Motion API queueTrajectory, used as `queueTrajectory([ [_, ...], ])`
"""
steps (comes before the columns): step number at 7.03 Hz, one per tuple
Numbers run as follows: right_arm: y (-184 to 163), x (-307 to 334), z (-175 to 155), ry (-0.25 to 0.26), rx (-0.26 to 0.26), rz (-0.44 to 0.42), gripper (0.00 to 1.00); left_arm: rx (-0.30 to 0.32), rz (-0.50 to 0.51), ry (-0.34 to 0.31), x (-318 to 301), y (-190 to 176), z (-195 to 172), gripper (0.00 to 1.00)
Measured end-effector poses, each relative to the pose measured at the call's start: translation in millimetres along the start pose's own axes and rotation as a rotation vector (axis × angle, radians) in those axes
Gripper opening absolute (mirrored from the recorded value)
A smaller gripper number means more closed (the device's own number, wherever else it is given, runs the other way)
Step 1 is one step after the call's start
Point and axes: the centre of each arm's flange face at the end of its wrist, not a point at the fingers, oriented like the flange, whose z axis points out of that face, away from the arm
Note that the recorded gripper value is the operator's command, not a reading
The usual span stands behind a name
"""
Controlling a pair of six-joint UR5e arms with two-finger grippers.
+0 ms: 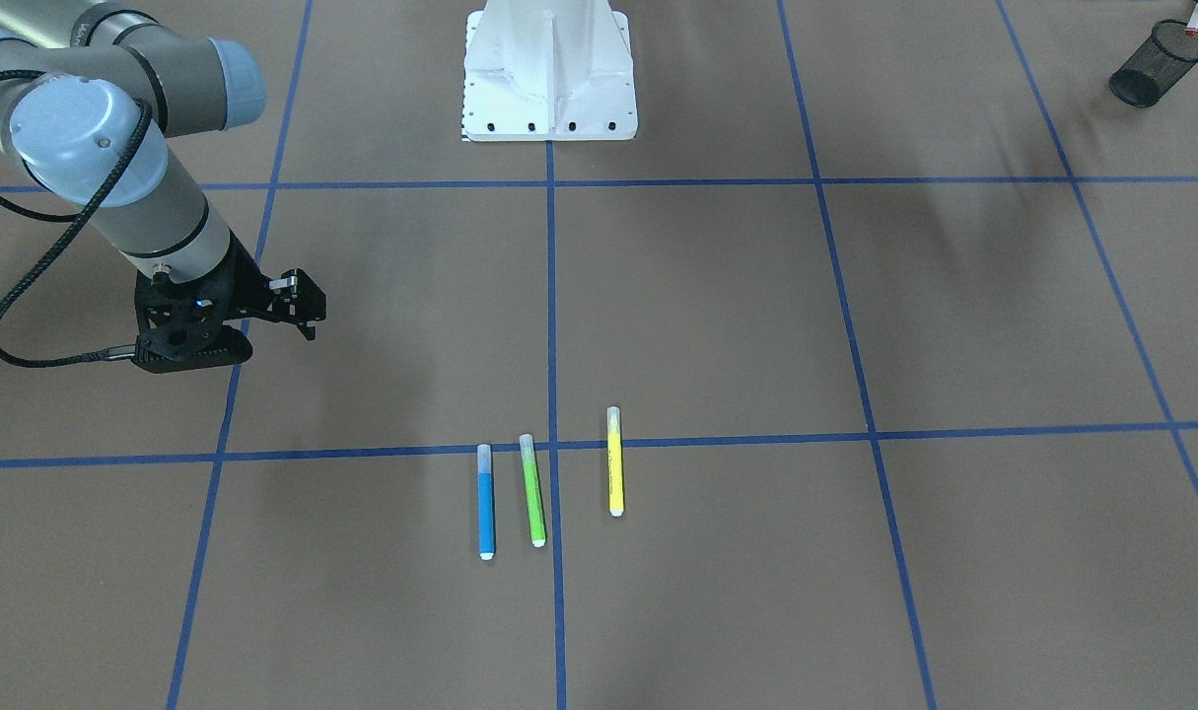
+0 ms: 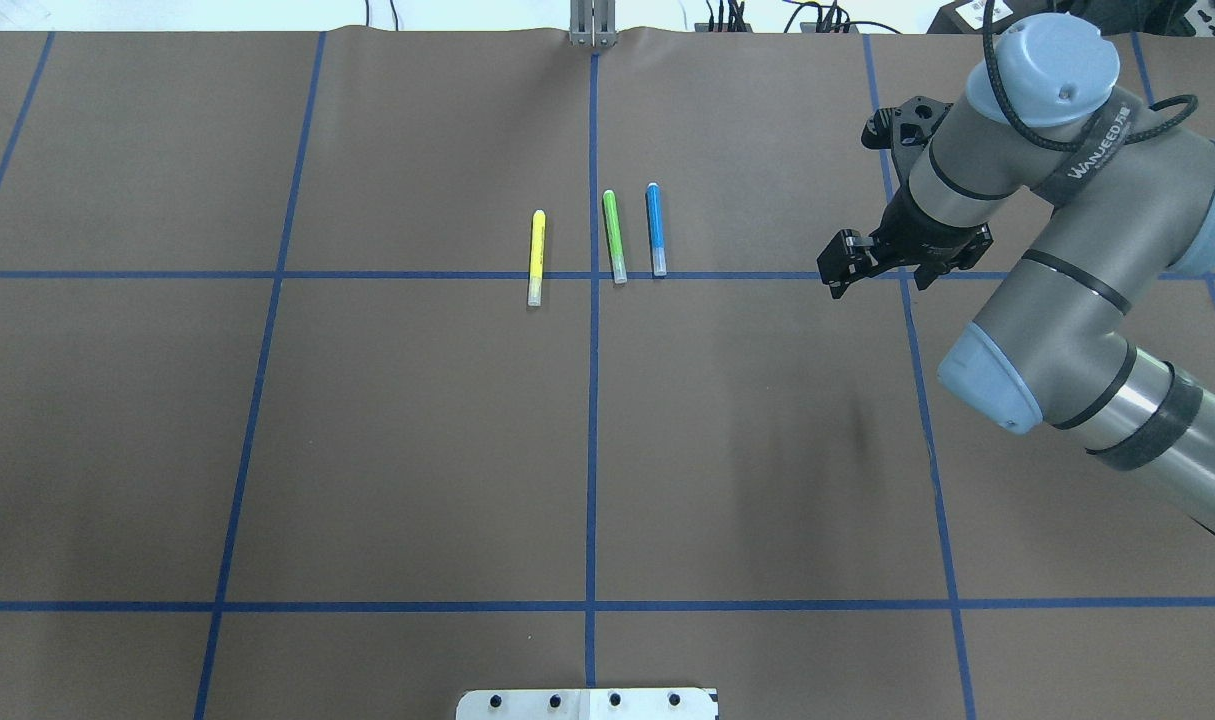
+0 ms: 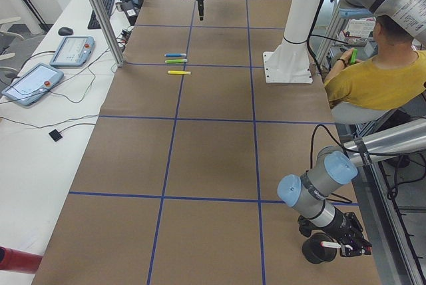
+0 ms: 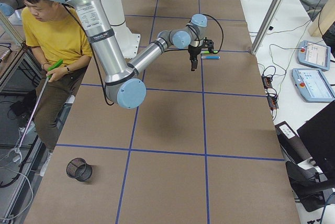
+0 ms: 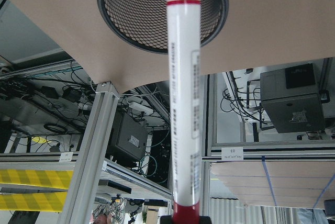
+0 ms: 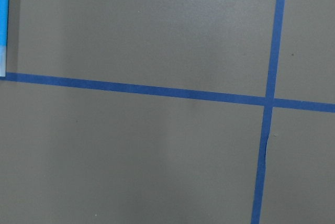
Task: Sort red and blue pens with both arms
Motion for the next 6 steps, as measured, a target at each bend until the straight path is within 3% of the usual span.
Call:
queueTrajectory([
  [6, 7.4, 0.5, 8.0, -0.03, 0.018, 0.003, 1.0, 0.05, 0.009, 0.082, 1.5, -4.2, 12.4, 0.0],
])
